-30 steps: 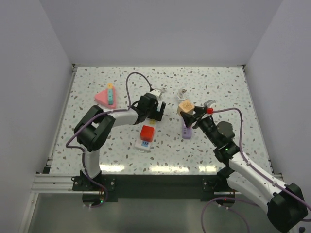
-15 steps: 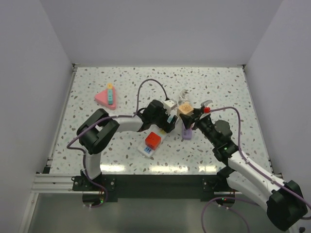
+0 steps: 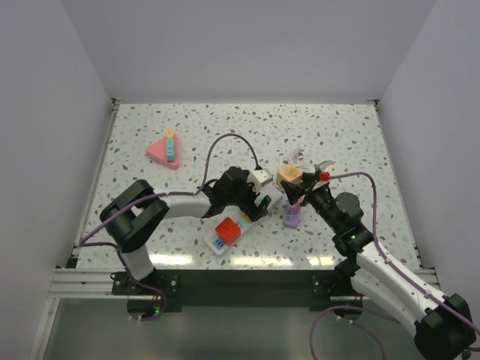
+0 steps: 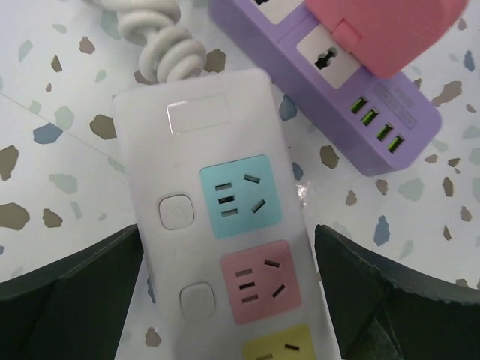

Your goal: Insert the plug

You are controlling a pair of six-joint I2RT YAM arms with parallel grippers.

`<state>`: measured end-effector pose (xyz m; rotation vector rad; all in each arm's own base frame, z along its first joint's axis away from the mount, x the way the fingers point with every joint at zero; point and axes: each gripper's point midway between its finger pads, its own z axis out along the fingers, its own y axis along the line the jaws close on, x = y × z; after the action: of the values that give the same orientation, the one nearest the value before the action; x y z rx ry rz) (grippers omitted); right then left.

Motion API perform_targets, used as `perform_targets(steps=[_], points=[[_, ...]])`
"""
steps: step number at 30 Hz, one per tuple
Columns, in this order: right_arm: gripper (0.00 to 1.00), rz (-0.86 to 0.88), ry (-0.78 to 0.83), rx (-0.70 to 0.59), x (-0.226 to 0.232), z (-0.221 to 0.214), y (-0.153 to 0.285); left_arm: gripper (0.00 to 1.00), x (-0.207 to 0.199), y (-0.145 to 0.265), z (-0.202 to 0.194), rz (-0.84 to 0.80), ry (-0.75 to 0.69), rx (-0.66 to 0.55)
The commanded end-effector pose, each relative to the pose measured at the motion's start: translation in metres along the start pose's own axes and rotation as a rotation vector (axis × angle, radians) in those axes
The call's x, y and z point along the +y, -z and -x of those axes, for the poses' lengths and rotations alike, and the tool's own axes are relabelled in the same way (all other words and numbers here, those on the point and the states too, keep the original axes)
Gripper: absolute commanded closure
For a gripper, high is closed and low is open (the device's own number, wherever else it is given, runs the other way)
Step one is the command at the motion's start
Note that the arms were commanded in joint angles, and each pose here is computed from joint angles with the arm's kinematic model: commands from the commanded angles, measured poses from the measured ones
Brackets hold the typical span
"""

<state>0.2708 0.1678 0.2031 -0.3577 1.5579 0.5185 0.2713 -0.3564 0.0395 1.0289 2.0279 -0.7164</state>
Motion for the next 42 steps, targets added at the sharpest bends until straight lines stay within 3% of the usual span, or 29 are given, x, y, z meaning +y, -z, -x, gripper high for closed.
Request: perform_targets(steps=[1, 6, 9, 16, 22, 32, 42], points=[[1.00, -0.030, -0.020, -0.078, -0.004, 0.020, 0.008, 0.00, -0.015, 0.037, 0.074, 0.003, -0.108, -0.226], [1.00, 0.003, -0.034, -0.075, 0.002, 0.019, 0.008, 0.00, -0.017, 0.084, 0.105, 0.050, -0.110, -0.380], [1.00, 0.034, -0.045, -0.063, 0.007, 0.012, 0.003, 0.00, -0.008, 0.108, 0.107, 0.128, -0.037, -0.424], [1.00, 0.170, -0.128, -0.074, 0.032, -0.007, -0.006, 0.00, 0.022, 0.147, 0.030, 0.376, 0.302, -0.408], [1.00, 0.220, -0.152, -0.061, 0.051, -0.024, -0.016, 0.00, 0.019, 0.171, -0.008, 0.442, 0.444, -0.438], [1.00, 0.275, -0.128, -0.046, 0.090, -0.036, -0.028, 0.00, 0.007, 0.160, -0.036, 0.425, 0.443, -0.355], [1.00, 0.262, -0.102, 0.010, 0.099, -0.061, -0.043, 0.00, -0.012, 0.158, -0.034, 0.347, 0.409, -0.365]])
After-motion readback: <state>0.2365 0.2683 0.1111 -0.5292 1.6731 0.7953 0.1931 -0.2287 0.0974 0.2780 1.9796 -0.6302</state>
